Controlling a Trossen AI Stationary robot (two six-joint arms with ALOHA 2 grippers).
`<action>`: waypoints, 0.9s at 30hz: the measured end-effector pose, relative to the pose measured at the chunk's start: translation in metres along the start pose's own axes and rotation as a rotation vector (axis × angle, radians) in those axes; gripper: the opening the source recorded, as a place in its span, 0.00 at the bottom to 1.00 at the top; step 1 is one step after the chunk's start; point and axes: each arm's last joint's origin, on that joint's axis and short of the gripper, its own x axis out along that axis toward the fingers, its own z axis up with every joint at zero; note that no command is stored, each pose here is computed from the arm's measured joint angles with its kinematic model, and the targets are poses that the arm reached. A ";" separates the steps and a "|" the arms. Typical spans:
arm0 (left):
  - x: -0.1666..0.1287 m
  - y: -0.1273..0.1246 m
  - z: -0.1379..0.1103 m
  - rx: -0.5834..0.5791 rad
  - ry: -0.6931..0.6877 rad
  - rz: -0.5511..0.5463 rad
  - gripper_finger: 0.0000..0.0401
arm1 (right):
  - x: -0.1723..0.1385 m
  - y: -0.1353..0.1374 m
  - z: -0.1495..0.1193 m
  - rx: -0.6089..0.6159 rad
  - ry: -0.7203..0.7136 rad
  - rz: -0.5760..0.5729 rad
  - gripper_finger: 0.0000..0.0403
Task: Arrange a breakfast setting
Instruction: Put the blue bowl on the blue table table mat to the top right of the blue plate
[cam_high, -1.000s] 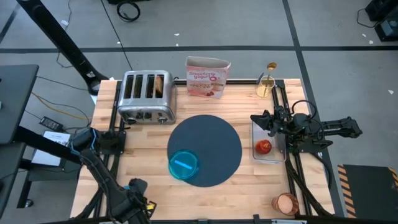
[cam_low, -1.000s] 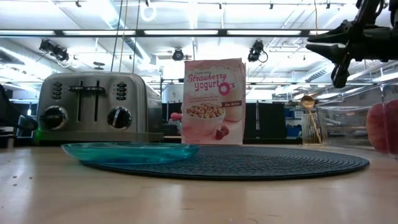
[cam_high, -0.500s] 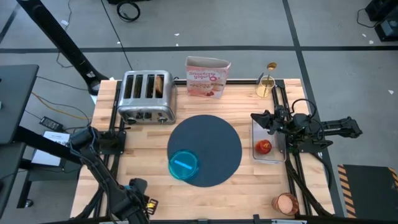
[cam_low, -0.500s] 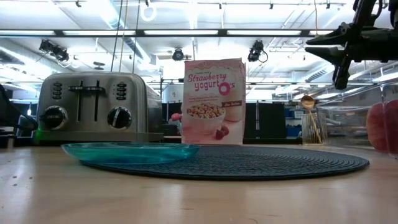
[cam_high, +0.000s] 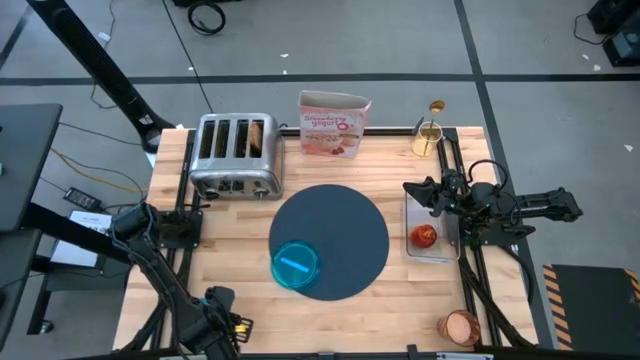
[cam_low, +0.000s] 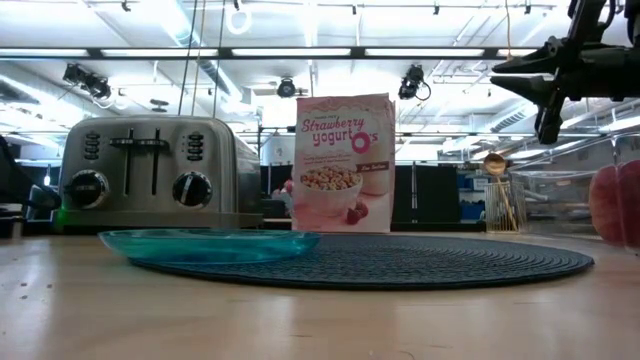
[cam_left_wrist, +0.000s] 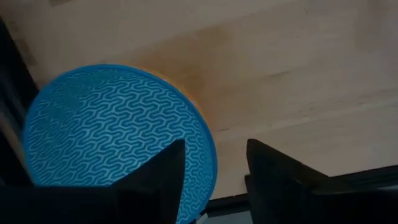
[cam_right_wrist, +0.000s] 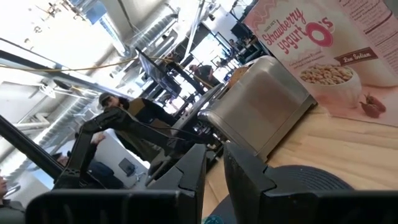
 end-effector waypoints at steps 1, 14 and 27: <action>0.005 0.000 0.000 -0.002 0.008 -0.006 0.43 | 0.000 0.000 0.000 0.000 0.000 0.000 0.17; 0.024 0.003 0.003 -0.009 0.033 -0.016 0.43 | 0.000 0.000 0.000 -0.005 0.005 0.004 0.17; 0.025 0.004 0.004 -0.011 0.027 0.004 0.14 | 0.000 0.000 0.000 -0.031 0.006 0.006 0.17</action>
